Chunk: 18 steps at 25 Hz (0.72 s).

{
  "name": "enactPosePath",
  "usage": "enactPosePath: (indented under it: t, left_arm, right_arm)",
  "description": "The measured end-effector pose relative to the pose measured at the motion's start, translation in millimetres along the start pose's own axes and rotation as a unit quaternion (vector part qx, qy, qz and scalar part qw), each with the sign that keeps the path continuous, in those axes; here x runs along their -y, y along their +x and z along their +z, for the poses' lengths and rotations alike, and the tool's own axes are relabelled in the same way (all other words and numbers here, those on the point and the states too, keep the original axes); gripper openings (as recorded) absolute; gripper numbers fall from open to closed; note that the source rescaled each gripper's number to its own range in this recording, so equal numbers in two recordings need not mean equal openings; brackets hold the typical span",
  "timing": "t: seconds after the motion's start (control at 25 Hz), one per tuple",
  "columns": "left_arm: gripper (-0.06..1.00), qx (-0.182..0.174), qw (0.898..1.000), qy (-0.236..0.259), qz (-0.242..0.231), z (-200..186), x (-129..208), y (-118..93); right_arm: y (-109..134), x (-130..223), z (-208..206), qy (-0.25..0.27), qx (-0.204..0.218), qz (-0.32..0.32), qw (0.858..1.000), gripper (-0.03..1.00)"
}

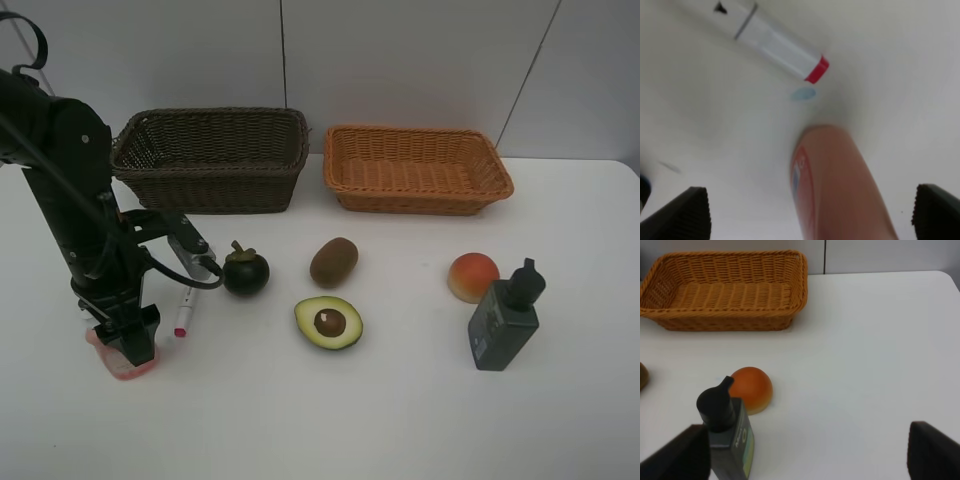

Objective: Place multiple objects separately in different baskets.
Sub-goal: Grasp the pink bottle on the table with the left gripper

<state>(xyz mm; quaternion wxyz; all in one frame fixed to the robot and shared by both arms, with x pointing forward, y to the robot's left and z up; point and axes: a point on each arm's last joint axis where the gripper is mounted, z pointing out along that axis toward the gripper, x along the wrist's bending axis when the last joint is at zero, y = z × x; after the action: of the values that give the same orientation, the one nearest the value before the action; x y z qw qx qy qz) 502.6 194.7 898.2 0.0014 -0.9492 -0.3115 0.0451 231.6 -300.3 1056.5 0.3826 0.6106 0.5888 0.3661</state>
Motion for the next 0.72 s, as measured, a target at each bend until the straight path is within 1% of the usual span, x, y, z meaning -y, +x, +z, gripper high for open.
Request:
enactPosePath:
  t: [0.24,0.32,0.36,0.4,0.48,0.52,0.56,0.72]
  left_arm:
    - [1.00,0.001,1.000,0.001,-0.012,0.2,0.1,-0.1]
    - [0.95,0.001,1.000,0.001,-0.020,0.4,0.1,-0.1]
    - [0.90,0.001,1.000,0.001,-0.024,0.4,0.1,-0.1]
    - [0.80,0.001,1.000,0.001,-0.030,0.4,0.1,-0.1]
    - [0.54,0.002,0.999,0.003,-0.038,0.4,0.4,-0.3]
    - [0.38,0.003,0.999,0.004,-0.041,0.2,0.5,-0.4]
    - [0.26,0.003,0.999,0.005,-0.043,0.2,0.6,-0.4]
    - [0.26,0.003,0.999,0.005,-0.053,0.0,0.6,-0.3]
  right_arm:
    - [0.0,0.0,0.0,0.000,0.000,0.000,1.000,1.00]
    - [0.0,0.0,0.0,0.000,0.000,0.000,1.000,1.00]
    - [0.0,0.0,0.0,0.000,0.000,0.000,1.000,1.00]
    - [0.0,0.0,0.0,0.000,0.000,0.000,1.000,1.00]
    - [0.0,0.0,0.0,0.000,0.000,0.000,1.000,1.00]
    - [0.0,0.0,0.0,0.000,0.000,0.000,1.000,1.00]
    - [0.0,0.0,0.0,0.000,0.000,0.000,1.000,1.00]
    - [0.0,0.0,0.0,0.000,0.000,0.000,1.000,1.00]
